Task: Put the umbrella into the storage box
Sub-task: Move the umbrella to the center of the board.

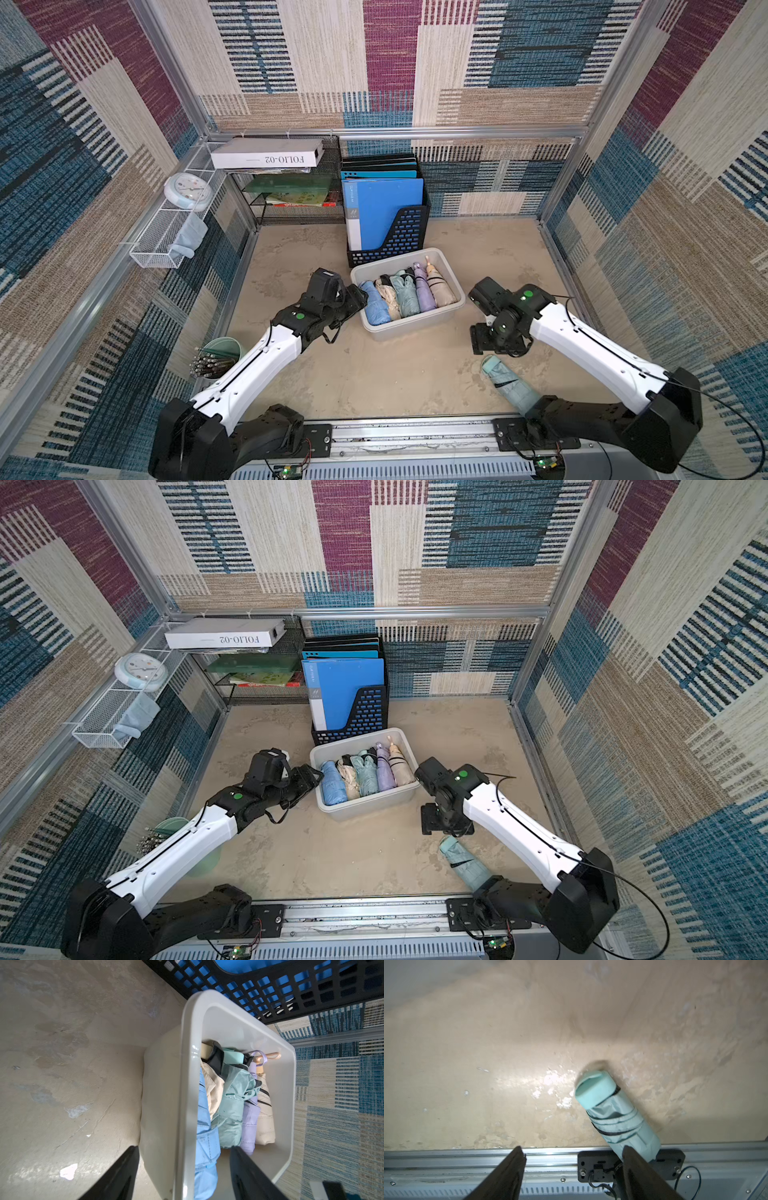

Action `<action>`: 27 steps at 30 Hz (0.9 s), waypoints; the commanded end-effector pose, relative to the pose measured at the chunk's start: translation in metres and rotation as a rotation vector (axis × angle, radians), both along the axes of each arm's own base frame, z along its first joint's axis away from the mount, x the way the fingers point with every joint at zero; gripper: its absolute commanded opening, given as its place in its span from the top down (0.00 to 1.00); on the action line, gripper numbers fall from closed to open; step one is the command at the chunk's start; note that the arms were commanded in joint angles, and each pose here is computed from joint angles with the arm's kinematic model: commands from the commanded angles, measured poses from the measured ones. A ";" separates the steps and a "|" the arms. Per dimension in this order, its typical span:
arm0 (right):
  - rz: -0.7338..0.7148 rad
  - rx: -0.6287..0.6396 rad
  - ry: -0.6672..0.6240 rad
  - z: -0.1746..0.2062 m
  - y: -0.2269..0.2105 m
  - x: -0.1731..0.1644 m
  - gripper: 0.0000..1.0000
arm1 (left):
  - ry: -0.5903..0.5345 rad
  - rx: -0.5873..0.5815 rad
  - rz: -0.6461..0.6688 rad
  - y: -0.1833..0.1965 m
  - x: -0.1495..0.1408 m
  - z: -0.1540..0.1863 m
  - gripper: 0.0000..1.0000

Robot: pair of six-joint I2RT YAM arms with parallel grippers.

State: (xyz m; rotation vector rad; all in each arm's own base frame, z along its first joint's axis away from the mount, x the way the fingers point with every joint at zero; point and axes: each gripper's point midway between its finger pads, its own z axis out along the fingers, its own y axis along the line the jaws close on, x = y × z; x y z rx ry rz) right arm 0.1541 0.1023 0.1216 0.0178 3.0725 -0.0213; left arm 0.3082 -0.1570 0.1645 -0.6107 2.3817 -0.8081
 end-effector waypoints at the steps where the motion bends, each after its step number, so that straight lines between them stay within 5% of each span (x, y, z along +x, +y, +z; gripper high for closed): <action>1: -0.118 0.030 0.071 -0.017 -0.007 -0.029 0.16 | -0.032 -0.012 0.014 0.000 0.006 0.007 0.27; 10: -0.160 -0.041 0.086 -0.060 -0.014 -0.026 0.12 | -0.036 -0.017 0.010 0.001 0.006 0.012 0.27; 27: -0.195 0.117 0.034 -0.089 0.025 0.003 0.22 | -0.044 -0.009 0.034 0.011 0.001 0.015 0.27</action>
